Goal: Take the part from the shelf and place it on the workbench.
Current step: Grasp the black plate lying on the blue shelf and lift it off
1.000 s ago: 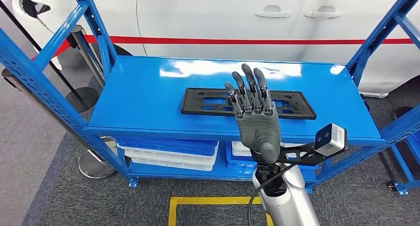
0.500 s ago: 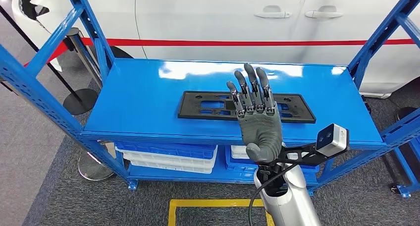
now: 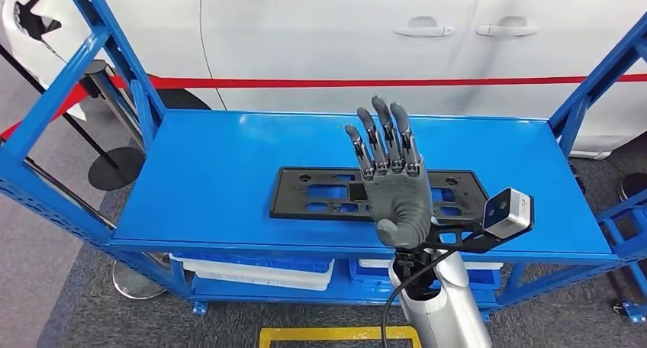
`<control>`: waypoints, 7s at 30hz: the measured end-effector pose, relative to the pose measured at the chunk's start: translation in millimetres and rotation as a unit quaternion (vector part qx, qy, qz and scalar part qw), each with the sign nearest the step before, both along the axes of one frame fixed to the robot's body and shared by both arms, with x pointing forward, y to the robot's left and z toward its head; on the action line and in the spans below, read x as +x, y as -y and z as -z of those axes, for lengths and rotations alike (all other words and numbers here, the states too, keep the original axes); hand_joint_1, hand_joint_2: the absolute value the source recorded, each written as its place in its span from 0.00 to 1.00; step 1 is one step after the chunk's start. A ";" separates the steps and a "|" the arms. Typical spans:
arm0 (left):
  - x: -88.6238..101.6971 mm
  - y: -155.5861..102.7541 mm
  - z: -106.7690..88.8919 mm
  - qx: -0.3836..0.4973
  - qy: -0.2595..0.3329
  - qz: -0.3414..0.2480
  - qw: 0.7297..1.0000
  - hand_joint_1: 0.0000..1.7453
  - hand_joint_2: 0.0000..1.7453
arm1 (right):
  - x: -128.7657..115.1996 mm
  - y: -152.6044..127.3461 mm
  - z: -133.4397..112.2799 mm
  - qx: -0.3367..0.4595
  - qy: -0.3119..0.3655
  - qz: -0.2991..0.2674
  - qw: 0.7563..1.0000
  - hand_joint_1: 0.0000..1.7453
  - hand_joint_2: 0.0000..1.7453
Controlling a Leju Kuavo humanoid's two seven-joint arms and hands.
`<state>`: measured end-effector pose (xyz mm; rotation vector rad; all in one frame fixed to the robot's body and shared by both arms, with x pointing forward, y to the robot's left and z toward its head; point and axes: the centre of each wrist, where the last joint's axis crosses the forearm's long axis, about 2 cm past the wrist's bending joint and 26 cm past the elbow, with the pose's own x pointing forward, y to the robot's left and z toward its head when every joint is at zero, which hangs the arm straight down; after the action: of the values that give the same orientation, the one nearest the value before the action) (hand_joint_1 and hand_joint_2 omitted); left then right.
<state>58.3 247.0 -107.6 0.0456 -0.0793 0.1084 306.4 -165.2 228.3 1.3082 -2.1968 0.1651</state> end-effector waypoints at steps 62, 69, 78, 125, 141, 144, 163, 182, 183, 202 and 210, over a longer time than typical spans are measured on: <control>-1.0 2.0 0.0 -0.007 -0.012 -0.022 1.000 0.00 0.00 | 3.4 -15.5 13.2 -0.061 -0.040 -0.004 0.997 0.00 1.00; -1.5 -0.6 0.3 -0.002 -0.012 -0.018 1.000 0.00 0.00 | 3.1 -16.0 17.4 -0.058 -0.041 -0.014 0.997 0.00 1.00; -1.4 -6.7 0.7 0.012 -0.013 -0.015 1.000 0.00 0.00 | 8.3 -22.9 13.0 -0.043 -0.031 -0.027 0.998 0.00 1.00; 3.9 -11.9 0.3 0.018 0.004 0.001 1.000 0.00 0.00 | 2.1 -11.3 9.0 -0.042 -0.035 -0.004 0.998 0.00 0.00; 3.2 -5.4 -0.1 0.014 0.004 0.004 1.000 0.00 0.00 | 2.4 -11.3 8.4 -0.042 -0.034 -0.004 0.999 0.00 0.00; 2.1 -5.3 0.1 0.012 0.004 0.006 1.000 0.00 0.00 | 1.3 -11.2 10.3 -0.042 -0.036 -0.003 0.998 0.00 0.25; 2.7 -5.0 0.0 0.013 0.007 0.009 1.000 0.00 0.00 | 14.5 -23.8 21.6 -0.212 -0.031 0.129 0.968 0.00 1.00; 0.3 -6.0 0.4 0.008 0.016 0.012 1.000 0.00 0.00 | 47.0 -52.1 30.6 -0.411 0.049 0.186 0.891 0.00 1.00; 0.1 -6.1 0.5 0.008 0.016 0.012 1.000 0.00 0.00 | 48.1 -51.6 31.1 -0.414 0.050 0.186 0.890 0.00 1.00; -1.4 -7.8 0.8 0.004 0.024 0.008 1.000 0.00 0.00 | 69.8 -41.3 24.1 -0.505 0.140 0.284 0.803 0.00 1.00; -2.1 -10.1 1.1 0.005 0.030 0.004 1.000 0.00 0.00 | 77.2 -40.6 15.8 -0.549 0.233 0.400 0.696 0.00 1.00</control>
<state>56.2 257.2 -108.7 0.0519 -0.1393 0.1004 383.6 -124.7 212.5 -0.4222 -2.1244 1.3109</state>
